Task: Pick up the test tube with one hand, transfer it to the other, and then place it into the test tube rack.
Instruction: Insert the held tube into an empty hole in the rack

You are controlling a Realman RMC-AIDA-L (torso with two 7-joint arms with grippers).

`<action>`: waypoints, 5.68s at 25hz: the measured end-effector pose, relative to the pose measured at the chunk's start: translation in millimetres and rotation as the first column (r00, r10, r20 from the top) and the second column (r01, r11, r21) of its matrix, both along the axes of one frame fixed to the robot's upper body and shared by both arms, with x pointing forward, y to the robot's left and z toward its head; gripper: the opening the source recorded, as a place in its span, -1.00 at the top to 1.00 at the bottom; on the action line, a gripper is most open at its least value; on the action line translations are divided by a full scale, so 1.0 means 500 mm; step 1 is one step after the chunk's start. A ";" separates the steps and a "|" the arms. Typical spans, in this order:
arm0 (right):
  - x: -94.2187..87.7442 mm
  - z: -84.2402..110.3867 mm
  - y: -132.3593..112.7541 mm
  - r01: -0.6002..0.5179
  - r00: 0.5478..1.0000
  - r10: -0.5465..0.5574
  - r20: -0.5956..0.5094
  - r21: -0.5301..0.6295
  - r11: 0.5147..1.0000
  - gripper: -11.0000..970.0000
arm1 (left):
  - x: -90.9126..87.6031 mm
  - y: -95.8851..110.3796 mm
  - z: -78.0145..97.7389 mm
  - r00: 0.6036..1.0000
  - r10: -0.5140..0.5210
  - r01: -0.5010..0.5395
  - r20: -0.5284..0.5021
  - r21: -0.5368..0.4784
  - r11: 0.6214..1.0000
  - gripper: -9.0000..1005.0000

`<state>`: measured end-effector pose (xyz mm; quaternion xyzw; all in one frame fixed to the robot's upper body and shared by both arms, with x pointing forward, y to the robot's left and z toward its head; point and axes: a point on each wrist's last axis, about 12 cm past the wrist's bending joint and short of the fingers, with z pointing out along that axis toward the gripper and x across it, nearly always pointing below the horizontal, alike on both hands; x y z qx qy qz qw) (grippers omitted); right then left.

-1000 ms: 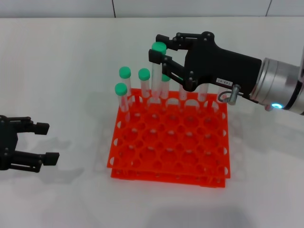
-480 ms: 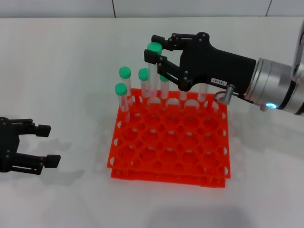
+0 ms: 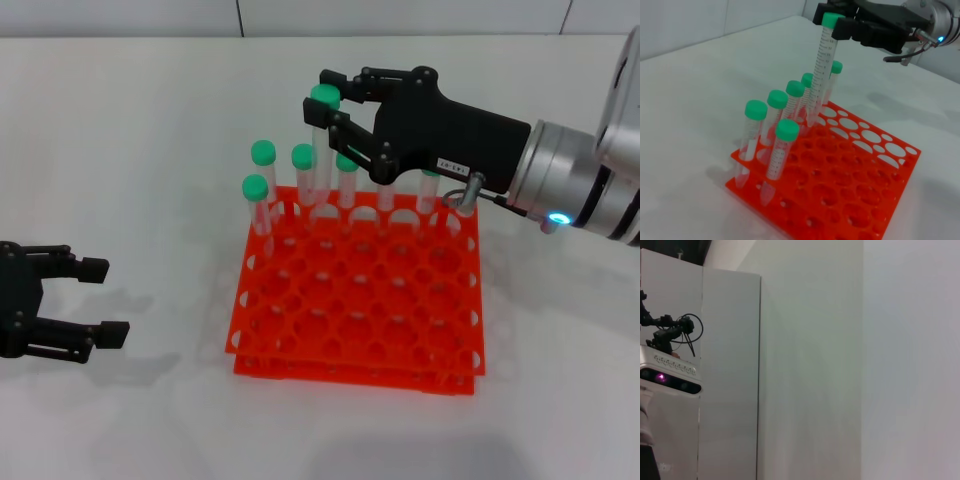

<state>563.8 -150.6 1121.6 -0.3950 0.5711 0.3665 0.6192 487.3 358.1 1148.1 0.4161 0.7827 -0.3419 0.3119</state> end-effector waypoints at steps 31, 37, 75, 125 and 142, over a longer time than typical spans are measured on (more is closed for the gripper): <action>-0.012 -0.023 0.029 -0.001 1.000 0.000 -0.018 -0.026 1.000 0.42 | -0.003 -0.003 -0.007 1.000 -0.001 0.001 0.000 -0.012 1.000 -0.77; -0.011 -0.024 0.030 0.004 1.000 -0.004 -0.017 -0.027 1.000 0.42 | -0.003 -0.003 -0.007 1.000 -0.001 0.001 0.000 -0.012 1.000 -0.77; -0.009 -0.035 0.048 -0.007 0.999 0.005 -0.033 -0.053 0.999 0.42 | 0.001 -0.005 -0.005 1.000 -0.006 0.006 0.008 -0.013 1.000 -0.77; -0.003 -0.044 0.052 0.001 0.999 -0.005 -0.048 -0.078 0.997 0.43 | 0.001 -0.005 -0.006 1.000 -0.007 0.007 0.017 -0.017 1.000 -0.77; -0.004 -0.045 0.054 -0.005 1.000 0.003 -0.019 -0.093 0.996 0.43 | 0.004 -0.005 -0.006 1.000 0.000 0.000 0.023 -0.012 1.000 -0.77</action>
